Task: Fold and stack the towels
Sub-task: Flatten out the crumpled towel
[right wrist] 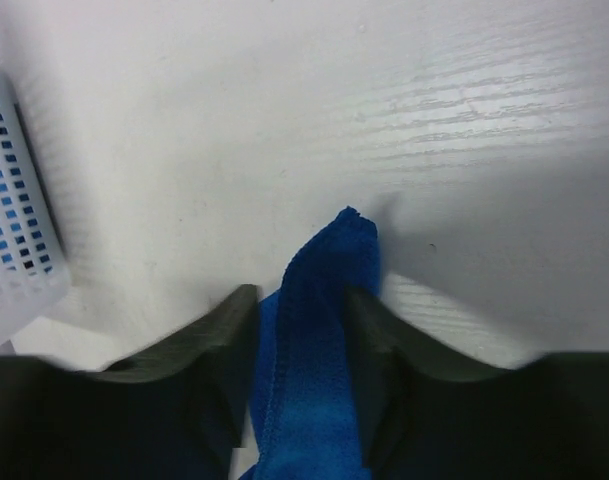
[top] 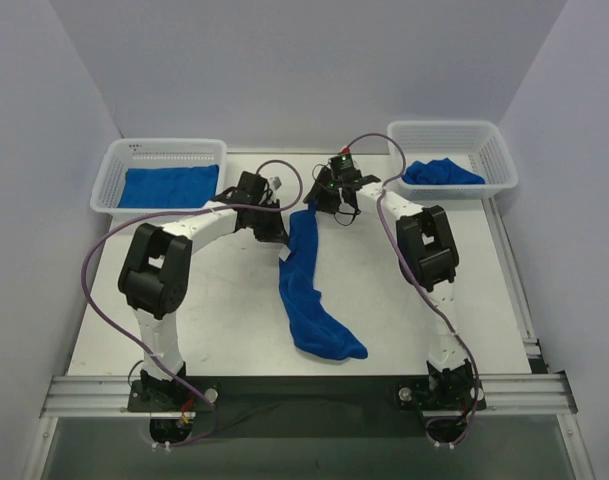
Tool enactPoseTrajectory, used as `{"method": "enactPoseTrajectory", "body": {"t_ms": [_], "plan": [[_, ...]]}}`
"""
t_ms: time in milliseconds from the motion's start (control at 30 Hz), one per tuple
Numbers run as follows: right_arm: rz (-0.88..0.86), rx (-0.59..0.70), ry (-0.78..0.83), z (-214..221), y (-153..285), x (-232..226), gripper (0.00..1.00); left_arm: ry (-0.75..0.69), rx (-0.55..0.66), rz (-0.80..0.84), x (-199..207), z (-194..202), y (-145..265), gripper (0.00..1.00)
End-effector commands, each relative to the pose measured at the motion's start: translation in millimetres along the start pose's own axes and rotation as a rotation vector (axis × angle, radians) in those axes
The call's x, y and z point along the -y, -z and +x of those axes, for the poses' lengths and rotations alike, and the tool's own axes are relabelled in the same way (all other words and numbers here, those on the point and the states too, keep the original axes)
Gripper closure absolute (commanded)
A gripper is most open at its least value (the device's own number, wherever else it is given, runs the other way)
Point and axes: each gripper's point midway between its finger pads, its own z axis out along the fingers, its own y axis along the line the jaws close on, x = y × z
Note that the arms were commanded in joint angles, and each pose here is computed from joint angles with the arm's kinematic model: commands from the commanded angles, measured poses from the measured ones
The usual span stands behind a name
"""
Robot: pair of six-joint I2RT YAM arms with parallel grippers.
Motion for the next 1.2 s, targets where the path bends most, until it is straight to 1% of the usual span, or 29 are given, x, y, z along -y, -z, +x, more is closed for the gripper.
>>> {"method": "enactPoseTrajectory", "body": {"t_ms": [0,67,100,133,167,200,233,267,300,367,400,433,467,500,533,600,700,767,800,867,900,967,1000,1067,1100,1133,1167], "plan": [[0.015,0.014,-0.003,-0.1,10.5,4.4,0.71,-0.053,0.044,-0.006,9.5,-5.4,26.6,1.0],[0.053,0.004,-0.018,8.8,23.1,22.6,0.84,-0.053,0.051,-0.035,4.2,-3.0,34.2,1.0],[0.066,0.011,-0.026,6.4,29.8,31.0,0.97,-0.056,0.054,-0.046,1.8,-2.2,37.4,1.0],[0.081,0.009,-0.026,8.6,36.4,40.1,1.0,-0.054,0.053,-0.069,-3.9,1.3,39.5,1.0],[0.065,0.03,-0.01,2.4,53.4,36.3,1.0,-0.053,0.056,-0.077,-5.5,2.9,47.0,1.0],[0.095,-0.001,-0.011,17.8,59.2,55.1,1.0,-0.054,0.059,-0.086,-8.3,4.6,50.8,1.0],[0.09,-0.005,-0.015,17.9,68.2,60.1,1.0,-0.053,0.058,-0.094,-10.9,7.1,54.3,1.0],[0.066,0.014,-0.006,13.1,87.7,54.3,1.0,-0.05,0.056,-0.103,-15.4,14.1,60.7,1.0],[0.098,-0.018,0.004,31.4,93.9,74.4,1.0,-0.051,0.054,-0.11,-20.1,16.3,64.1,1.0],[0.089,0.005,0.015,32.9,120.2,79.0,1.0,-0.042,0.038,-0.135,-30.9,30.0,72.8,1.0],[0.094,0.0,0.021,38.4,127.2,85.0,1.0,-0.034,0.037,-0.145,-37.2,33.2,76.5,1.0],[0.122,-0.031,0.017,56.5,131.6,101.9,1.0,-0.03,0.034,-0.151,-40.4,37.3,79.6,1.0],[0.108,-0.024,0.023,58.4,142.5,100.8,1.0,-0.031,0.044,-0.148,-40.8,38.3,85.8,1.0],[0.112,-0.034,0.029,65.2,146.7,105.4,1.0,-0.021,0.027,-0.159,-47.8,48.1,85.4,1.0],[0.14,-0.064,0.037,81.8,149.7,120.8,1.0,-0.016,0.025,-0.163,-50.8,50.6,87.5,1.0],[0.171,-0.071,0.044,92.7,159.3,132.9,1.0,-0.016,0.01,-0.165,-53.5,58.8,88.8,1.0],[0.213,-0.126,0.066,115.0,164.5,152.7,1.0,-0.01,-0.018,-0.14,-50.7,64.8,85.0,1.0],[0.228,-0.15,0.093,120.2,165.1,158.3,0.97,-0.013,-0.026,-0.123,-46.6,62.4,82.2,1.0],[0.23,-0.15,0.107,119.1,165.2,157.5,0.93,-0.021,-0.025,-0.116,-44.4,60.0,81.6,1.0],[0.238,-0.154,0.146,115.8,166.1,157.1,0.88,-0.031,-0.016,-0.106,-40.0,51.0,80.0,1.0],[0.226,-0.136,0.177,107.2,165.7,148.1,0.82,-0.047,-0.01,-0.103,-38.6,46.5,79.7,1.0],[0.234,-0.132,0.225,100.7,165.6,145.3,0.75,-0.07,0.005,-0.095,-34.0,34.3,77.8,1.0],[0.216,-0.11,0.244,89.8,165.4,134.7,0.66,-0.087,0.007,-0.09,-32.7,30.8,76.9,1.0],[0.193,-0.112,0.266,84.4,162.9,126.4,0.58,-0.106,0.011,-0.077,-28.3,21.3,73.3,1.0],[0.185,-0.112,0.281,81.0,162.2,123.6,0.51,-0.118,0.012,-0.068,-26.2,18.3,72.4,1.0],[0.168,-0.097,0.289,71.5,161.6,114.5,0.47,-0.126,0.01,-0.064,-25.3,16.2,70.9,1.0],[0.175,-0.102,0.289,68.5,159.5,115.8,0.45,-0.127,0.0,-0.063,-26.2,16.2,67.3,1.0]]}}
